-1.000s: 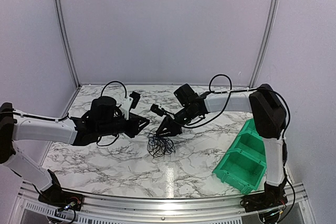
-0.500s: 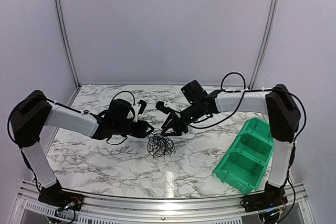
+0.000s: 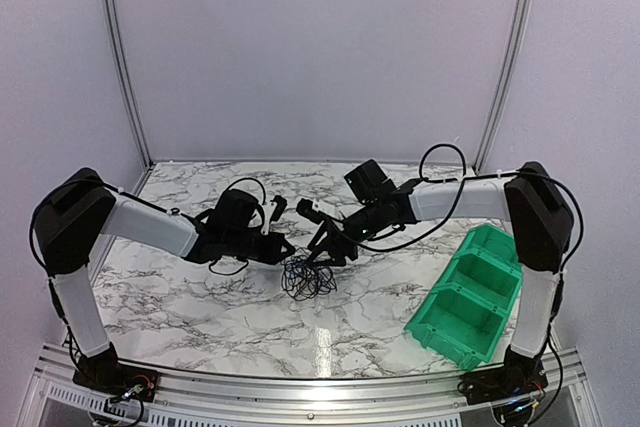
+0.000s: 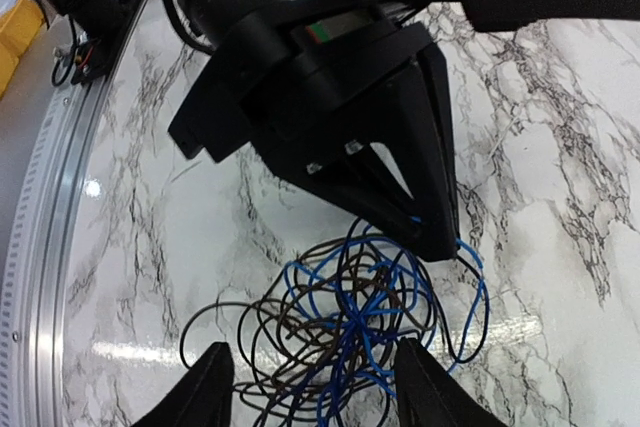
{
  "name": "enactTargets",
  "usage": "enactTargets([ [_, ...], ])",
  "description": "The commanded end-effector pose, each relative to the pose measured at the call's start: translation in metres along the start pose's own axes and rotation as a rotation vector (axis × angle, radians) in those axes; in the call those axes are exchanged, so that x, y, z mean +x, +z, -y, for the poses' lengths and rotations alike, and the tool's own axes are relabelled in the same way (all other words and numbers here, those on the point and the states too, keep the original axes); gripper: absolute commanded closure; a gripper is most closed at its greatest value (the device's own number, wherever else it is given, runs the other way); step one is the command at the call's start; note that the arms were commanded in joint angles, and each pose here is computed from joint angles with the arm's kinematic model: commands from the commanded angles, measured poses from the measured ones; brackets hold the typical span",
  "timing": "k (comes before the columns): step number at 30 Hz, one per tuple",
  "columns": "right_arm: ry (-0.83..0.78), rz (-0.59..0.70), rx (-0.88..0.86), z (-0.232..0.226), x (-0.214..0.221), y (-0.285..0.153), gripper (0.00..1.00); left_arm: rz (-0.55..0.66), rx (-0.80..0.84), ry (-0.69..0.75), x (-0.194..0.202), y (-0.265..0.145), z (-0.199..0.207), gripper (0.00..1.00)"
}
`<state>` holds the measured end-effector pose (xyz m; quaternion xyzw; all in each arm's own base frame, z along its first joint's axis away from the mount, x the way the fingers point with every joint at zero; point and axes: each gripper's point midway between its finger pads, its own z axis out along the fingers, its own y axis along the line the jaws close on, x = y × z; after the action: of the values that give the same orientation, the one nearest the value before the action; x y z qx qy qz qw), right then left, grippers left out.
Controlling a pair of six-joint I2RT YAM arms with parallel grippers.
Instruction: Untangle the cables
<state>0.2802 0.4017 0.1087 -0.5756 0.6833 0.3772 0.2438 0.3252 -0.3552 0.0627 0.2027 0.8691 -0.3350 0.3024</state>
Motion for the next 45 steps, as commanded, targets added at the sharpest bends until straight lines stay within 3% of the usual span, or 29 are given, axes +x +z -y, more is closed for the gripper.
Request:
enactTargets([
  [1, 0.018, 0.016, 0.000, 0.003, -0.006, 0.027, 0.36, 0.059, 0.020, -0.012, -0.025, -0.018, 0.012, 1.00],
  [7, 0.083, -0.059, 0.094, 0.016, 0.024, 0.058, 0.40, 0.197, -0.031, -0.066, -0.055, -0.060, 0.017, 1.00],
  [16, 0.197, -0.113, 0.094, 0.018, 0.067, 0.074, 0.56, 0.529, -0.163, -0.047, -0.114, -0.174, 0.017, 1.00],
  [21, 0.237, -0.133, 0.090, 0.024, 0.073, 0.077, 0.50, 0.753, -0.268, 0.064, -0.174, -0.273, 0.043, 1.00],
  [28, 0.237, -0.148, 0.119, 0.040, 0.071, 0.065, 0.39, 0.903, -0.320, 0.244, -0.243, -0.384, 0.100, 1.00],
  [34, 0.239, -0.125, 0.160, 0.056, 0.065, 0.046, 0.38, 0.999, -0.326, 0.294, -0.274, -0.440, 0.129, 1.00],
  [40, 0.222, -0.129, 0.180, 0.061, 0.064, 0.044, 0.39, 1.059, -0.335, 0.314, -0.290, -0.465, 0.142, 1.00],
  [45, 0.232, -0.183, 0.236, 0.072, 0.083, 0.047, 0.43, 1.145, -0.349, 0.342, -0.307, -0.501, 0.157, 1.00],
])
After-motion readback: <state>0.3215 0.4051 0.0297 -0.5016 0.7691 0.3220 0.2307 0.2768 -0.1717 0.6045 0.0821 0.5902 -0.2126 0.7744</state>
